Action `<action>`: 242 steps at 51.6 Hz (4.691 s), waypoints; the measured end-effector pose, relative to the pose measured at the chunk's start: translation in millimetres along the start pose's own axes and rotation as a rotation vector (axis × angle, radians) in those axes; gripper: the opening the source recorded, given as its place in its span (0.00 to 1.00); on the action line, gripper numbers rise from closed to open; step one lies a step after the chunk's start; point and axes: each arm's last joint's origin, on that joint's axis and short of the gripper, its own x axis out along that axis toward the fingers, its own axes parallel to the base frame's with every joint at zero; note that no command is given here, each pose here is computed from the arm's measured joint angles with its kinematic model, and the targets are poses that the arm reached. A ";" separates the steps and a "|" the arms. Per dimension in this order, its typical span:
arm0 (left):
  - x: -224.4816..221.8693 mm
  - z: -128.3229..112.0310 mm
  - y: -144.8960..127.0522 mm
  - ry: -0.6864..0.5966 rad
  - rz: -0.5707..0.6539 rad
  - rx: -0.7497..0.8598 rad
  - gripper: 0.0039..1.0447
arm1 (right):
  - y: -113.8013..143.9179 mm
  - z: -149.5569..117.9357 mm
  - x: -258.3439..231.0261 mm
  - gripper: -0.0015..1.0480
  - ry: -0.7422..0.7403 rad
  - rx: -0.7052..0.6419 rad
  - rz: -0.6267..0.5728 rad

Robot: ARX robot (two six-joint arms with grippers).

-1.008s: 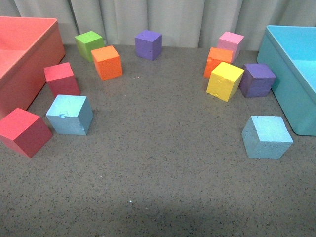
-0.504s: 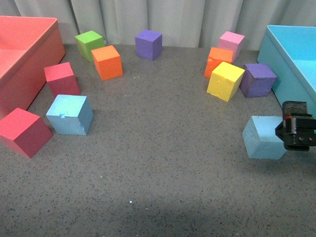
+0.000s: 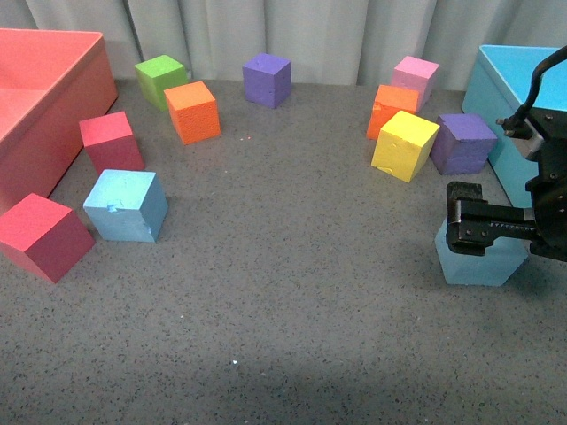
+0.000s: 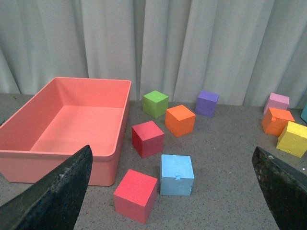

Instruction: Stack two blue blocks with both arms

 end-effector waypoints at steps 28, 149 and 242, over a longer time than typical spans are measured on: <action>0.0 0.0 0.0 0.000 0.000 0.000 0.94 | 5.5 0.8 26.7 0.47 0.070 0.000 -0.023; 0.0 0.0 0.0 0.000 -0.002 0.000 0.94 | 42.2 -11.6 -82.1 0.26 -1.114 -0.079 0.001; 0.0 0.0 0.0 0.000 -0.002 0.000 0.94 | -50.6 -134.2 -180.5 0.01 -1.079 -0.110 -0.015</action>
